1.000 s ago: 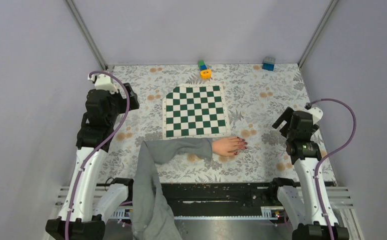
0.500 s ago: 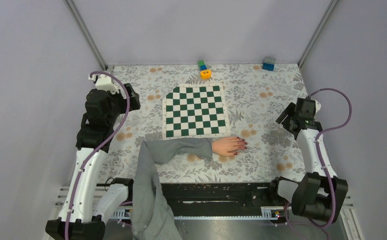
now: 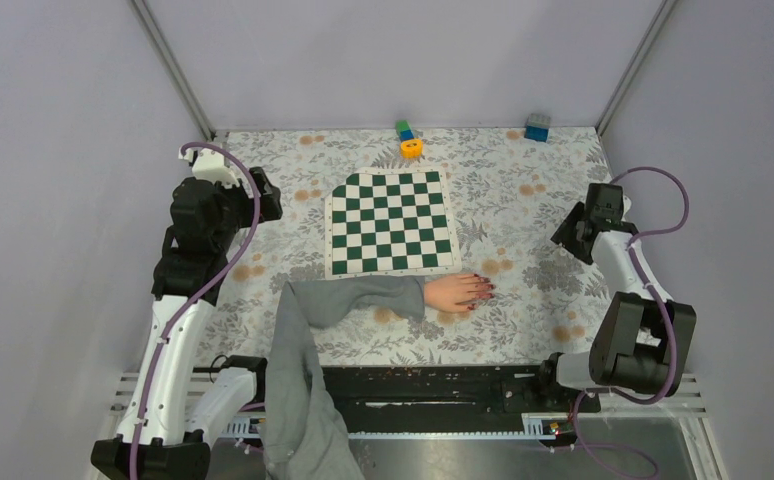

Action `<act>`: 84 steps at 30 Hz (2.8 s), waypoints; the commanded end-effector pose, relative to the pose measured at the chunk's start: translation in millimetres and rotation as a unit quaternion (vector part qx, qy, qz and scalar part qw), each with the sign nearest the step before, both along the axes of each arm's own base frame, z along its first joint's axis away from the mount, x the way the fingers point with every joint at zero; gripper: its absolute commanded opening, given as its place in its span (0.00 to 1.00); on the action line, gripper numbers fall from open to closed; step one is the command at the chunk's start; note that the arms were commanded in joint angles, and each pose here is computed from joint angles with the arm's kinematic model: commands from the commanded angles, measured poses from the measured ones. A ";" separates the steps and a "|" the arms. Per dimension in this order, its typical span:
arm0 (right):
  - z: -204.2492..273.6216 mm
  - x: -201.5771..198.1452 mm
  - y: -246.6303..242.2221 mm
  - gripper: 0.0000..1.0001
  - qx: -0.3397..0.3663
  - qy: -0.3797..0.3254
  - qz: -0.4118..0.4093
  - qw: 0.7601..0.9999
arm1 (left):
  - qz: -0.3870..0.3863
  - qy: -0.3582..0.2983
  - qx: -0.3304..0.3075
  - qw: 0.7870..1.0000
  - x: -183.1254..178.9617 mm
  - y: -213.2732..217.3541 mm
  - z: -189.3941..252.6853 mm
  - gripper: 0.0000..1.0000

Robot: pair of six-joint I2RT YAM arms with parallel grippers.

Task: Paint the nails
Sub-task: Pick up the nail polish bottle from the center of the board.

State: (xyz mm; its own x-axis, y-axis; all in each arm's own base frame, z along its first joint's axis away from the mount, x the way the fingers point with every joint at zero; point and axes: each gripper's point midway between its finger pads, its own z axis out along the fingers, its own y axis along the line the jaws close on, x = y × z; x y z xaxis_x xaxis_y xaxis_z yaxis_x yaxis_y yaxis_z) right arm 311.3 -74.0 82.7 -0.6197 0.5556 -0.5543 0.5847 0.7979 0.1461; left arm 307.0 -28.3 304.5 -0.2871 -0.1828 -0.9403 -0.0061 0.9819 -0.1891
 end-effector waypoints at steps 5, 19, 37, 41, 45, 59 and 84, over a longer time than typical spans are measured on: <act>4.3 14.7 -8.3 0.54 -0.009 -0.002 -0.007 1.000 | -0.011 -0.025 -0.003 1.000 5.3 -4.4 10.4 0.99; -6.9 20.3 -13.4 0.44 -0.014 0.019 -0.011 1.000 | -0.013 -0.024 -0.004 1.000 5.5 -5.3 10.0 0.99; -16.5 20.0 -13.0 0.33 -0.009 0.036 -0.011 0.999 | -0.013 -0.025 -0.003 1.000 5.0 -5.2 10.3 0.99; -16.2 20.0 -14.2 0.29 -0.012 0.036 -0.012 0.999 | -0.013 -0.026 -0.003 1.000 4.5 -4.8 10.8 0.99; -17.4 19.7 -14.3 0.20 -0.012 0.038 -0.013 0.999 | -0.013 -0.026 -0.003 1.000 4.4 -4.8 10.5 0.99; 1.0 11.3 -12.6 0.00 -0.017 0.025 -0.010 0.999 | -0.047 -0.040 -0.022 0.998 4.3 -19.7 20.1 0.99; 99.3 -34.3 159.5 0.00 0.142 -0.062 0.249 0.956 | -0.453 -0.127 0.046 0.881 -88.6 -177.7 13.4 0.99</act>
